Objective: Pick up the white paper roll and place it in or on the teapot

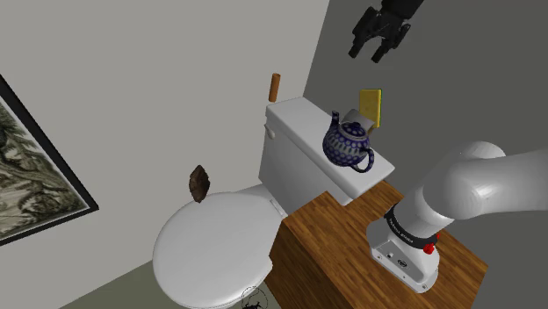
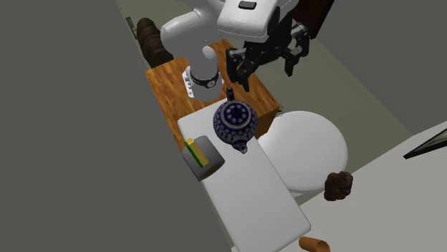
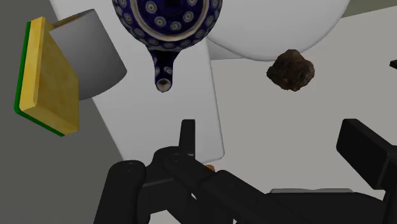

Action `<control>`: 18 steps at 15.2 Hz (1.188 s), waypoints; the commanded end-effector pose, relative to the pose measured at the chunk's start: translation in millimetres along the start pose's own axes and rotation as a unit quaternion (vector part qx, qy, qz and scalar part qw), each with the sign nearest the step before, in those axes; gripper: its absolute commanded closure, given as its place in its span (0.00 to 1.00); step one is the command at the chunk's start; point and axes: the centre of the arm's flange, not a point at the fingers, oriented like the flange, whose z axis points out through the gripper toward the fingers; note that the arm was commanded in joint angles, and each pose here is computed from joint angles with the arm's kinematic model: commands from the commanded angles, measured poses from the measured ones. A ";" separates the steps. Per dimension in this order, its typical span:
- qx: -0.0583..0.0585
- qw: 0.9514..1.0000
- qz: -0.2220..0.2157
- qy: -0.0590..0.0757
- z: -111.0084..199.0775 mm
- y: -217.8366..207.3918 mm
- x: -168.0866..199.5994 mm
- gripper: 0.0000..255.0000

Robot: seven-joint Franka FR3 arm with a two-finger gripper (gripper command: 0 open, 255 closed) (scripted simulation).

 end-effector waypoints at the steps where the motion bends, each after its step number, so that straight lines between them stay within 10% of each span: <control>1: 0.000 1.000 0.000 0.000 0.0 0.0 0.0 0.00; 9: 0.007 0.993 -0.101 -0.060 75.9 71.6 40.7 0.00; 18: 0.016 0.969 -0.213 -0.126 168.6 140.2 91.2 0.00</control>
